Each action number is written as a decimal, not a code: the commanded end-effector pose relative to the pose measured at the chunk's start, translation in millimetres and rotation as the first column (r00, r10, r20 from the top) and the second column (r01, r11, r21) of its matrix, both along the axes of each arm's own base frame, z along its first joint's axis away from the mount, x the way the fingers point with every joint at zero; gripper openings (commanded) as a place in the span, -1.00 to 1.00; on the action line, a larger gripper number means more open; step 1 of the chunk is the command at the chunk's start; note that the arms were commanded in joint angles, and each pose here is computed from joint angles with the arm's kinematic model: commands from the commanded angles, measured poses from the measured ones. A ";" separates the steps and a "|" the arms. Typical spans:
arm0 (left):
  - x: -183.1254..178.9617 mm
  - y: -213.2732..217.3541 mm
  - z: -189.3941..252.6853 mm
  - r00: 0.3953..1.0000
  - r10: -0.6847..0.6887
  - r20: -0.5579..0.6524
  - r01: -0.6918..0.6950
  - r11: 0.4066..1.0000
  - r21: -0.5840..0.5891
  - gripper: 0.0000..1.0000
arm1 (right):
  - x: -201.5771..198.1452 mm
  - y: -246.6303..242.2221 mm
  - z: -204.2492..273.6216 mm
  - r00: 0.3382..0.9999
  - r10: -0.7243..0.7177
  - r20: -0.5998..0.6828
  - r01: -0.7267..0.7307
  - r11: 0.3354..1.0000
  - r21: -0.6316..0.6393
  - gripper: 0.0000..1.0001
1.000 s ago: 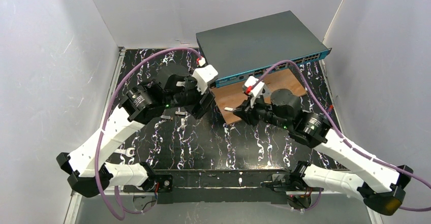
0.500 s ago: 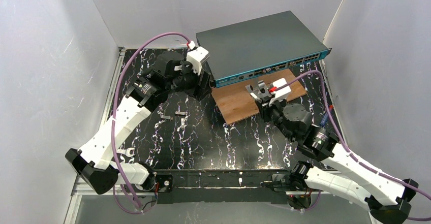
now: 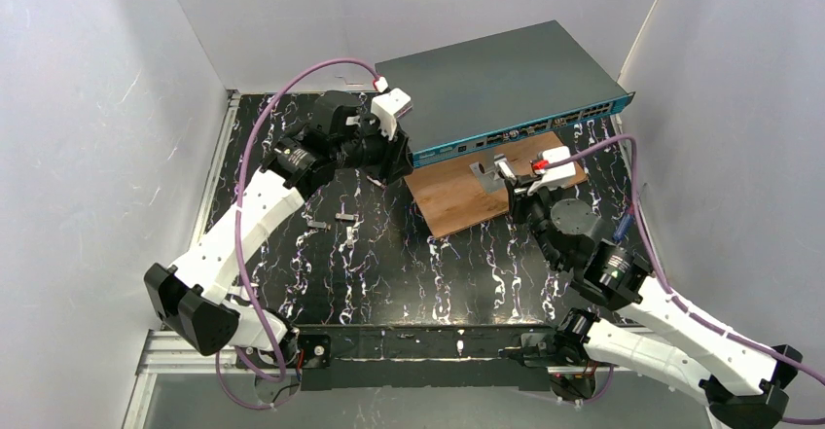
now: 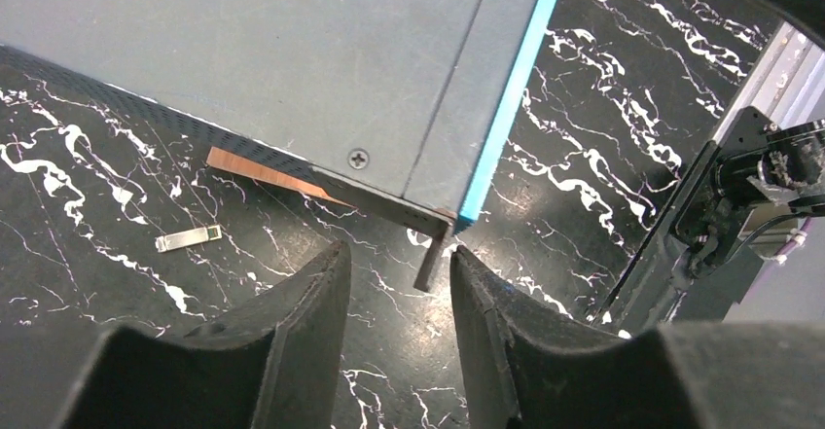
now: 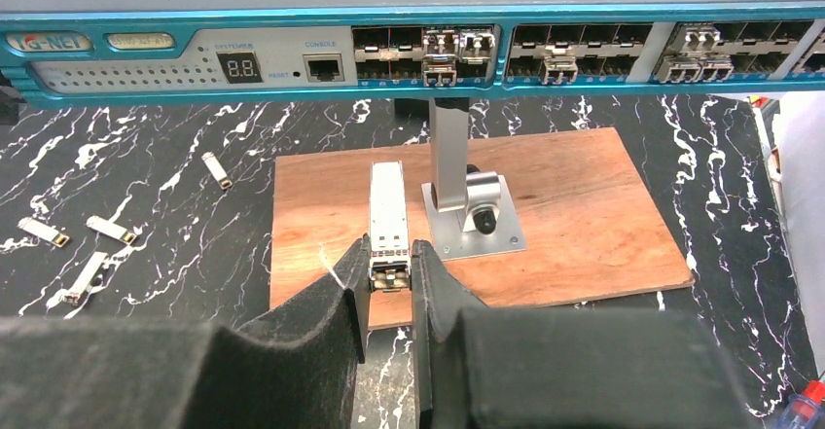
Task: Insert the plug into the switch port
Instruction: Pick up the plug from the center of the board.
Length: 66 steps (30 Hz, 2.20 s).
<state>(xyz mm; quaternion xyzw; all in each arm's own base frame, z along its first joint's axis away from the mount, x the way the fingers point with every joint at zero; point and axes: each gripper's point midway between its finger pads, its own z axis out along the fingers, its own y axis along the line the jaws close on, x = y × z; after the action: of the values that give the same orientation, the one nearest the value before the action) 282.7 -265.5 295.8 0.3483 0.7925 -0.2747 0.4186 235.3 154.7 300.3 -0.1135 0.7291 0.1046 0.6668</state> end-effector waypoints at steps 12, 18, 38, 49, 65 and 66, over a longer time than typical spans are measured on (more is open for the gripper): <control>-7.1 -11.8 26.4 0.982 -0.174 0.071 0.179 0.982 -0.061 -0.53 | 13.2 5.6 36.9 0.996 -0.044 0.082 0.039 0.998 0.058 -0.97; -11.9 -10.1 27.0 0.974 -0.209 0.082 0.213 0.976 -0.043 -0.61 | 10.4 3.9 41.0 0.997 -0.033 0.075 0.030 0.998 0.050 -0.97; -18.8 -12.1 30.3 0.954 -0.281 0.106 0.285 0.958 -0.030 -1.00 | 15.7 2.5 57.9 0.995 -0.062 0.079 0.060 0.998 0.020 -0.97; -20.5 -12.3 29.5 0.952 -0.289 0.102 0.294 0.955 -0.029 -1.00 | 22.3 19.4 59.3 0.998 -0.012 0.055 0.012 1.000 -0.011 -0.97; -19.4 -15.0 31.5 0.951 -0.294 0.092 0.299 0.954 -0.037 -1.00 | 25.2 -3.1 49.9 0.995 -0.096 0.019 0.097 0.993 -0.074 -0.97; -19.6 -14.9 31.8 0.952 -0.293 0.092 0.298 0.954 -0.037 -1.00 | 27.0 -2.5 49.8 0.995 -0.098 0.019 0.099 0.992 -0.074 -0.97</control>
<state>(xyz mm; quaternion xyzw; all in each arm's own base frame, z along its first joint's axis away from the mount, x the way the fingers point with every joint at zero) 273.2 -277.4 306.9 0.4534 0.7255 -0.3193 0.4076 258.2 166.7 330.3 -0.1337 0.7432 0.0576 0.6531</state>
